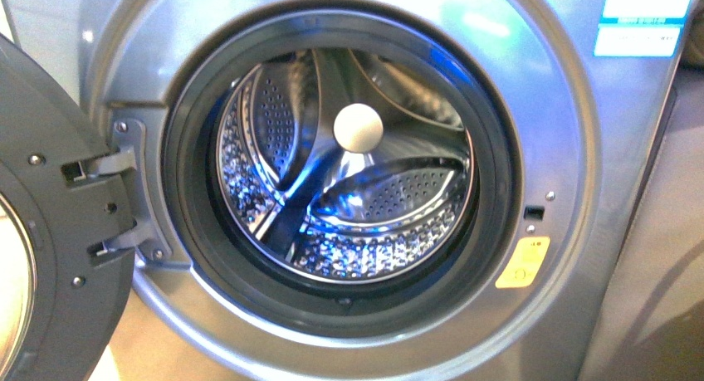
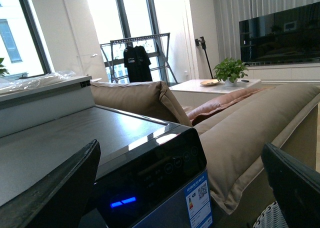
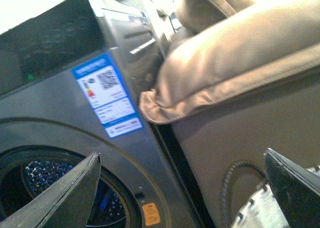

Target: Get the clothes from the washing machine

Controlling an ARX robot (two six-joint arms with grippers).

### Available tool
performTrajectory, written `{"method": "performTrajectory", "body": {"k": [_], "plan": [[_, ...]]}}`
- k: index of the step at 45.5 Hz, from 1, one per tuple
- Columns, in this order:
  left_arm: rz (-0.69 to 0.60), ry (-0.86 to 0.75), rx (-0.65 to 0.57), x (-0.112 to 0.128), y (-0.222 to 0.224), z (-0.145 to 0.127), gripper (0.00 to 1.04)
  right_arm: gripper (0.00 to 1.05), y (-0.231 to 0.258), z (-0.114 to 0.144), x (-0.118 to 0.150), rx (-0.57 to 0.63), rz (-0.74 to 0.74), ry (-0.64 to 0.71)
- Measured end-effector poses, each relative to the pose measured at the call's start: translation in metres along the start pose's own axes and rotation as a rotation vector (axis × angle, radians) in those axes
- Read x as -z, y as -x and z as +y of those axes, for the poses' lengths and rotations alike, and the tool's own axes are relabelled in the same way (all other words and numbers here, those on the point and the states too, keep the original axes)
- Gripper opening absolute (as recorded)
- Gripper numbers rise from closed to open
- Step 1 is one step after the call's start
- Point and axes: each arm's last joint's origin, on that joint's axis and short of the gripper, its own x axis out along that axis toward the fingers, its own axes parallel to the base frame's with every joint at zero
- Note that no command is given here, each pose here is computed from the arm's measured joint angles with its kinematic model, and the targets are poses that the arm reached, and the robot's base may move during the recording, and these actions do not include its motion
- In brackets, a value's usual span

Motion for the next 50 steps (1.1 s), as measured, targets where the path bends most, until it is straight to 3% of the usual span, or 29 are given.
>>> {"method": "performTrajectory", "body": {"k": [5, 11, 17, 25, 28, 30, 31, 33, 37, 43, 50], "plan": [[0.0, 0.0, 0.0, 0.0, 0.0, 0.0, 0.98, 0.97, 0.002, 0.032, 0.014, -0.07, -0.042, 0.086], [0.0, 0.0, 0.0, 0.0, 0.0, 0.0, 0.98, 0.96, 0.008, 0.045, 0.035, -0.068, -0.07, 0.146], [0.0, 0.0, 0.0, 0.0, 0.0, 0.0, 0.98, 0.76, 0.024, 0.053, 0.055, 0.018, 0.102, 0.266], [0.016, 0.011, -0.026, 0.0, -0.001, -0.001, 0.98, 0.48, 0.028, 0.044, 0.082, 0.023, 0.151, 0.345], [0.203, 0.078, -0.255, 0.002, 0.008, -0.001, 0.87, 0.35, 0.029, 0.04, 0.091, 0.023, 0.155, 0.354], [0.348, 0.093, -0.466, 0.021, 0.027, 0.002, 0.79, 0.27, 0.03, 0.039, 0.096, 0.02, 0.152, 0.36], [0.384, 0.089, -0.57, 0.032, 0.04, 0.005, 0.73, 0.23, 0.031, 0.038, 0.098, 0.02, 0.15, 0.36], [0.395, 0.09, -0.652, 0.044, 0.058, 0.007, 0.66, 0.16, 0.031, 0.036, 0.101, 0.024, 0.15, 0.361], [0.365, 0.105, -0.714, 0.07, 0.104, 0.01, 0.5, 0.01, 0.033, 0.033, 0.109, 0.023, 0.153, 0.366], [0.38, 0.104, -0.741, 0.122, 0.155, 0.006, 0.27, 0.02, 0.034, 0.03, 0.118, 0.023, 0.154, 0.368], [0.401, 0.109, -0.728, 0.166, 0.191, -0.001, 0.03, 0.02, 0.035, 0.027, 0.125, 0.023, 0.154, 0.368]]}}
